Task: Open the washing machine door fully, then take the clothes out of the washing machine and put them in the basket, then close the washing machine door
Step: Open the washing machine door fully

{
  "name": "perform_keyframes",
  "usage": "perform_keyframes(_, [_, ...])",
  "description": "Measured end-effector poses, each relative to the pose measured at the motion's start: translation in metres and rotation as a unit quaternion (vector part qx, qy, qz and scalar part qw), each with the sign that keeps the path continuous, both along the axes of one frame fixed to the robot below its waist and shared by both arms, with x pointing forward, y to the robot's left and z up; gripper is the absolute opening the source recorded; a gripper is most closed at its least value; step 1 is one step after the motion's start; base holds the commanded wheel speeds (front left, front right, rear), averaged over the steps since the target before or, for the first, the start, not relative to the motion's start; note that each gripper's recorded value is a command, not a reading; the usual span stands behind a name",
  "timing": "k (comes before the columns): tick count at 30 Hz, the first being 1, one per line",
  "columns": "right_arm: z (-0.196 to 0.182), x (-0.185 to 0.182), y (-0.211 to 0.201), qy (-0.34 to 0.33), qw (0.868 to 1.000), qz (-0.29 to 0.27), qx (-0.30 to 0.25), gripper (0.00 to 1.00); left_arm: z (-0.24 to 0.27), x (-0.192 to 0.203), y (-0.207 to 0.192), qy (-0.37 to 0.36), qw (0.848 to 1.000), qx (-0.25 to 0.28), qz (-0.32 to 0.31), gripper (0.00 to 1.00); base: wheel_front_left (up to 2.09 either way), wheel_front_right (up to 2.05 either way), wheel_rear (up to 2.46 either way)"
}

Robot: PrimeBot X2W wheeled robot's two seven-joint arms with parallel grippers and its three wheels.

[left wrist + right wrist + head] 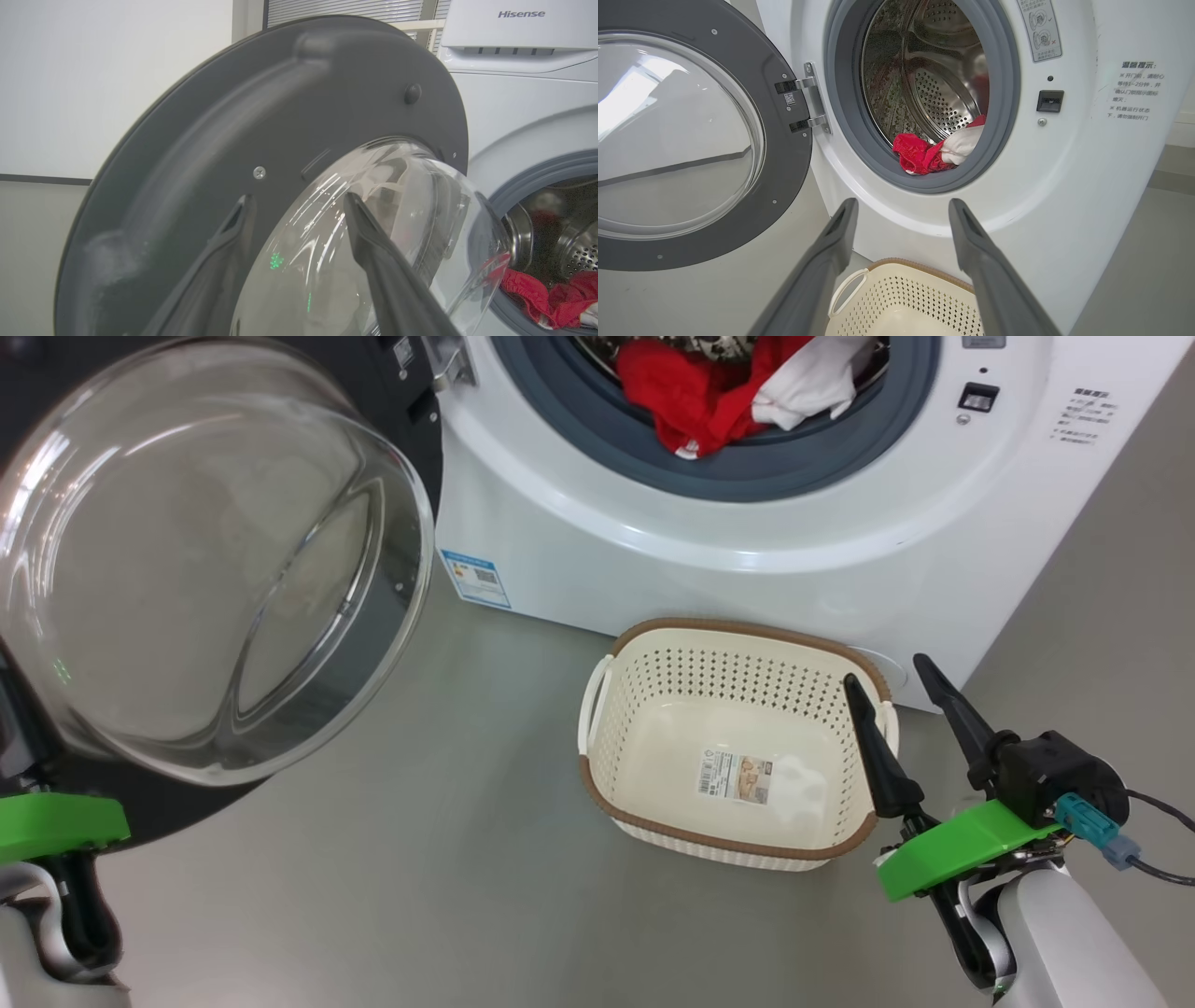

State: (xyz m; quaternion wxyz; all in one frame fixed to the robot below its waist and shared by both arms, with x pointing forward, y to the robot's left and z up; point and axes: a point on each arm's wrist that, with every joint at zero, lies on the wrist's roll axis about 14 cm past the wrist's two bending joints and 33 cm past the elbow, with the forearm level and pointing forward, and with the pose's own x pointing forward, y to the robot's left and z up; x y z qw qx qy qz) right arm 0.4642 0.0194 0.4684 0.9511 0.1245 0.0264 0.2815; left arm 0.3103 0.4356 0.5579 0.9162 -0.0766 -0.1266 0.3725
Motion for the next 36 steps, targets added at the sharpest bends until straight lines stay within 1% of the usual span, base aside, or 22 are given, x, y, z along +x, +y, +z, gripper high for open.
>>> perform_keyframes(5, [0.012, 0.001, -0.011, -0.006, 1.000, -0.021, 0.017, 1.00, 0.029, 0.017, -0.030, -0.039, 0.997, 0.035, -0.061, 1.00, 0.00, 0.00, 0.00])
perform_keyframes(10, [0.023, 0.003, -0.030, -0.011, 0.998, -0.052, 0.035, 1.00, 0.026, 0.039, -0.076, -0.049, 0.989, 0.027, -0.138, 1.00, 0.00, 0.00, 0.00])
perform_keyframes(13, [0.028, 0.002, -0.049, -0.015, 0.996, -0.080, 0.040, 1.00, 0.029, 0.057, -0.116, -0.053, 0.976, 0.035, -0.207, 1.00, 0.00, 0.00, 0.00])
perform_keyframes(16, [0.038, 0.006, -0.085, -0.023, 0.989, -0.134, 0.057, 1.00, 0.030, 0.068, -0.152, -0.058, 0.960, 0.032, -0.271, 1.00, 0.00, 0.00, 0.00])
perform_keyframes(19, [0.053, 0.005, -0.103, -0.040, 0.984, -0.155, 0.073, 1.00, 0.017, 0.071, -0.172, -0.045, 0.949, 0.021, -0.311, 1.00, 0.00, 0.00, 0.00])
perform_keyframes(22, [0.057, -0.003, -0.108, -0.054, 0.985, -0.158, 0.054, 1.00, 0.007, 0.076, -0.185, -0.029, 0.941, 0.019, -0.337, 1.00, 0.00, 0.00, 0.00])
perform_keyframes(24, [0.054, -0.009, -0.120, -0.050, 0.983, -0.171, 0.048, 1.00, 0.006, 0.081, -0.193, -0.027, 0.936, 0.021, -0.350, 1.00, 0.00, 0.00, 0.00])
perform_keyframes(28, [0.053, -0.018, -0.142, -0.049, 0.978, -0.198, 0.041, 1.00, 0.007, 0.089, -0.203, -0.036, 0.932, 0.013, -0.361, 1.00, 0.00, 0.00, 0.00])
perform_keyframes(32, [0.059, -0.027, -0.160, -0.058, 0.973, -0.219, 0.039, 1.00, -0.005, 0.092, -0.218, -0.024, 0.926, 0.003, -0.377, 1.00, 0.00, 0.00, 0.00])
perform_keyframes(36, [0.057, -0.041, -0.176, -0.057, 0.969, -0.237, 0.032, 1.00, -0.009, 0.094, -0.230, -0.016, 0.919, 0.011, -0.394, 1.00, 0.00, 0.00, 0.00])
